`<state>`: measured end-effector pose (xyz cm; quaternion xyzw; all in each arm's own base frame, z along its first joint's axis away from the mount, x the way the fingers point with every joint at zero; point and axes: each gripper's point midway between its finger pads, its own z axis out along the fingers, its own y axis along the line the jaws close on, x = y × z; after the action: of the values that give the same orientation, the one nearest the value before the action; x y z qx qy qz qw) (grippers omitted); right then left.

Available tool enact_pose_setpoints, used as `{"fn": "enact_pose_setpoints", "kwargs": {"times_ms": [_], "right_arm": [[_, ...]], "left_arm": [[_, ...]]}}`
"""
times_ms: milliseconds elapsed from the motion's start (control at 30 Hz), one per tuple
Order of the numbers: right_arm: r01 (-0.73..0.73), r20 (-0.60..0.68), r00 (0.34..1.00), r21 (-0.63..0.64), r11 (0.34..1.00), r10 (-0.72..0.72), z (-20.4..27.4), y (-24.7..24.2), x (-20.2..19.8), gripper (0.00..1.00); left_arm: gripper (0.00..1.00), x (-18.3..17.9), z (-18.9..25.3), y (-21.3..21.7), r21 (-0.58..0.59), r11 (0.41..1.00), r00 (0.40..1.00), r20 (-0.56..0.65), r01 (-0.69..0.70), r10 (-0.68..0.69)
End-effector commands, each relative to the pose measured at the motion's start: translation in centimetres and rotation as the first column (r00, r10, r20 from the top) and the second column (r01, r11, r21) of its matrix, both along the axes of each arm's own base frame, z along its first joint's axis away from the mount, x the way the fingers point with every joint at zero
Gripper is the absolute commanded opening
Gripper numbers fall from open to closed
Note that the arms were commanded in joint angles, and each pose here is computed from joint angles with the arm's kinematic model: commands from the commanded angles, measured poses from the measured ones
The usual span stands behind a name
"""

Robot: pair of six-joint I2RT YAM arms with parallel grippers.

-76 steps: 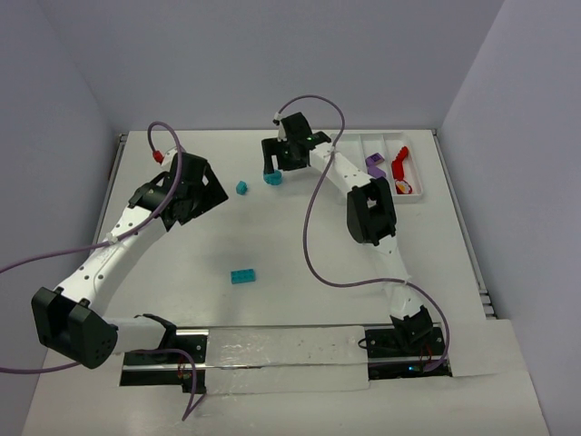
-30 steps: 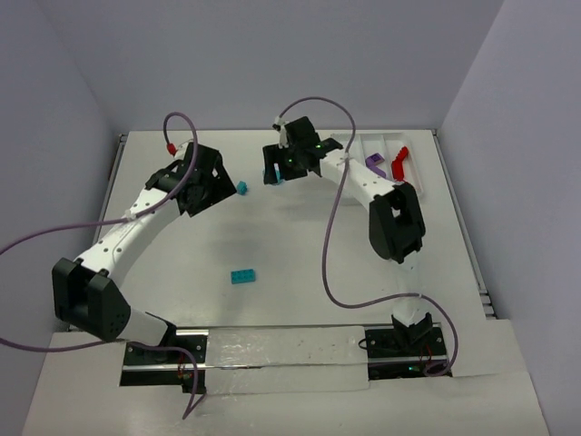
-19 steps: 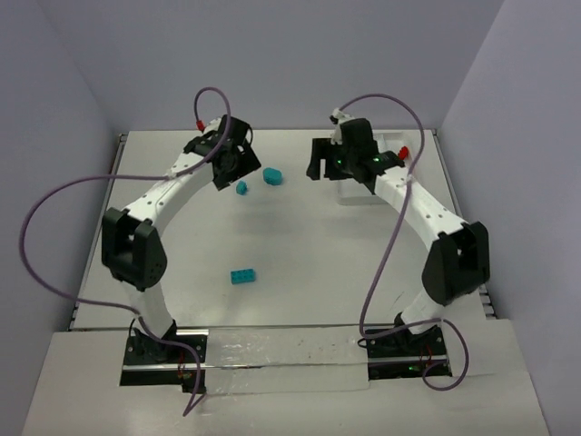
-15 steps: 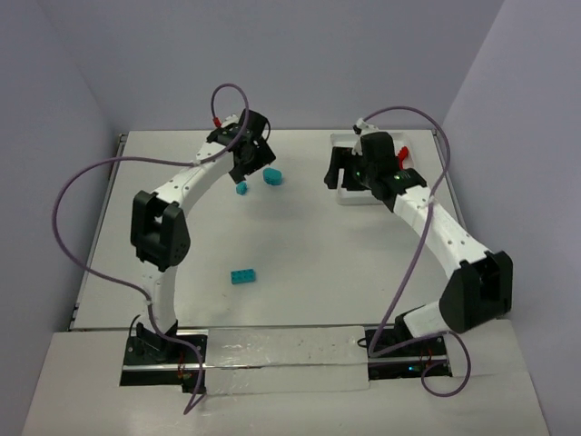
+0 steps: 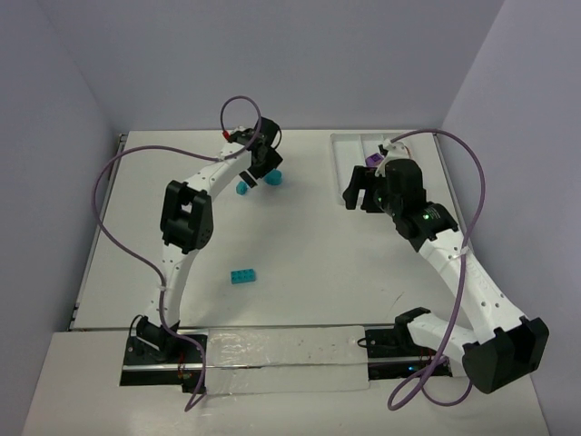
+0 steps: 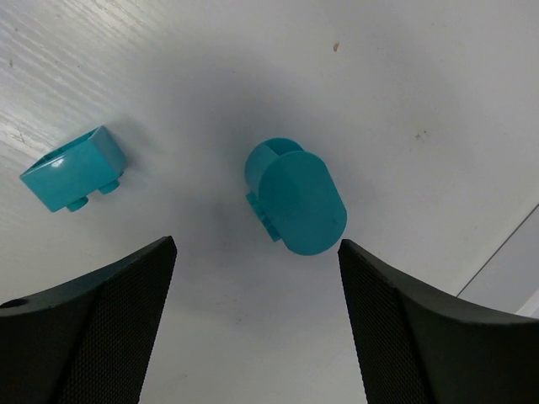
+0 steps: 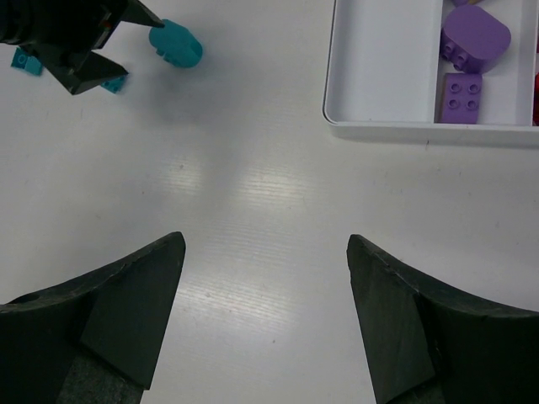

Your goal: Sort the legos into containers by color

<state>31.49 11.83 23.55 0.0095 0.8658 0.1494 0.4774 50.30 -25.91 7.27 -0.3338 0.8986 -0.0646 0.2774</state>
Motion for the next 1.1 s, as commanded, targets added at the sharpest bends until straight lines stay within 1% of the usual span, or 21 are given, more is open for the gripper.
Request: {"fn": "enact_pose_setpoints", "kwargs": {"times_ms": [0, 167, 400, 500, 567, 667, 700, 733, 767, 867, 933, 967, 1000, 1067], "right_arm": [[-0.001, 0.010, 1.000, 0.010, 1.000, 0.001, 0.3, -0.3, -1.0, 0.85], [-0.019, 0.001, 1.000, 0.022, 1.000, 0.019, -0.1, -0.1, -1.5, 0.85], [-0.029, -0.021, 0.999, 0.012, 1.000, 0.029, -1.2, 0.0, -1.7, 0.85], [-0.029, -0.022, 0.999, 0.012, 1.000, 0.029, -1.3, 0.0, -1.8, 0.85], [-0.026, -0.017, 1.000, 0.014, 1.000, 0.027, -1.2, -0.1, -1.8, 0.85], [-0.024, -0.009, 1.000, 0.017, 1.000, 0.025, -1.0, -0.1, -1.7, 0.85], [-0.022, -0.007, 1.000, 0.018, 1.000, 0.022, -0.9, -0.1, -1.7, 0.85], [-0.021, -0.006, 1.000, 0.019, 1.000, 0.021, -0.9, -0.1, -1.7, 0.85], [-0.015, -0.004, 1.000, 0.020, 1.000, 0.015, -0.9, -0.2, -1.7, 0.85], [0.007, 0.019, 1.000, 0.030, 1.000, -0.007, -0.4, -0.5, -1.8, 0.85], [0.019, 0.024, 1.000, 0.030, 0.999, -0.020, -0.4, -0.7, -1.8, 0.85], [0.028, 0.032, 0.999, 0.031, 0.999, -0.029, -0.2, -0.9, -1.9, 0.85], [0.046, 0.043, 0.998, 0.033, 0.998, -0.048, 0.0, -1.2, -2.0, 0.85], [0.071, 0.059, 0.996, 0.035, 0.997, -0.073, 0.3, -1.7, -2.1, 0.85]], "left_arm": [[0.84, 2.8, 0.5, -1.6, -0.071, 0.997, 0.997, 0.069, -0.038, 0.043], [0.81, 3.9, -0.3, -2.5, -0.096, 0.995, 0.994, 0.098, -0.036, 0.046], [0.79, 5.3, -1.5, -3.5, -0.113, 0.993, 0.991, 0.127, -0.030, 0.044], [0.71, 5.3, -2.3, -3.8, -0.117, 0.993, 0.993, 0.118, -0.017, 0.031], [0.53, 4.9, -2.7, -4.2, -0.113, 0.994, 0.994, 0.108, 0.007, 0.006], [0.33, 4.1, -1.9, -5.1, -0.128, 0.989, 0.992, 0.115, 0.070, -0.055], [0.29, 4.1, -1.4, -5.8, -0.140, 0.985, 0.988, 0.131, 0.100, -0.082], [0.28, 4.1, -0.9, -6.0, -0.147, 0.983, 0.986, 0.143, 0.110, -0.089], [0.25, 4.0, 0.1, -6.7, -0.153, 0.979, 0.981, 0.161, 0.136, -0.111], [0.19, 3.0, 3.0, -9.7, -0.161, 0.952, 0.948, 0.234, 0.259, -0.218], [0.17, 2.8, 4.8, -11.1, -0.190, 0.930, 0.925, 0.282, 0.315, -0.256], [0.15, 2.5, 5.3, -11.8, -0.203, 0.918, 0.915, 0.295, 0.342, -0.275], [0.12, 2.1, 6.4, -13.1, -0.235, 0.893, 0.896, 0.326, 0.384, -0.300], [0.11, 1.9, 7.5, -14.3, -0.266, 0.866, 0.876, 0.360, 0.424, -0.319]]}}
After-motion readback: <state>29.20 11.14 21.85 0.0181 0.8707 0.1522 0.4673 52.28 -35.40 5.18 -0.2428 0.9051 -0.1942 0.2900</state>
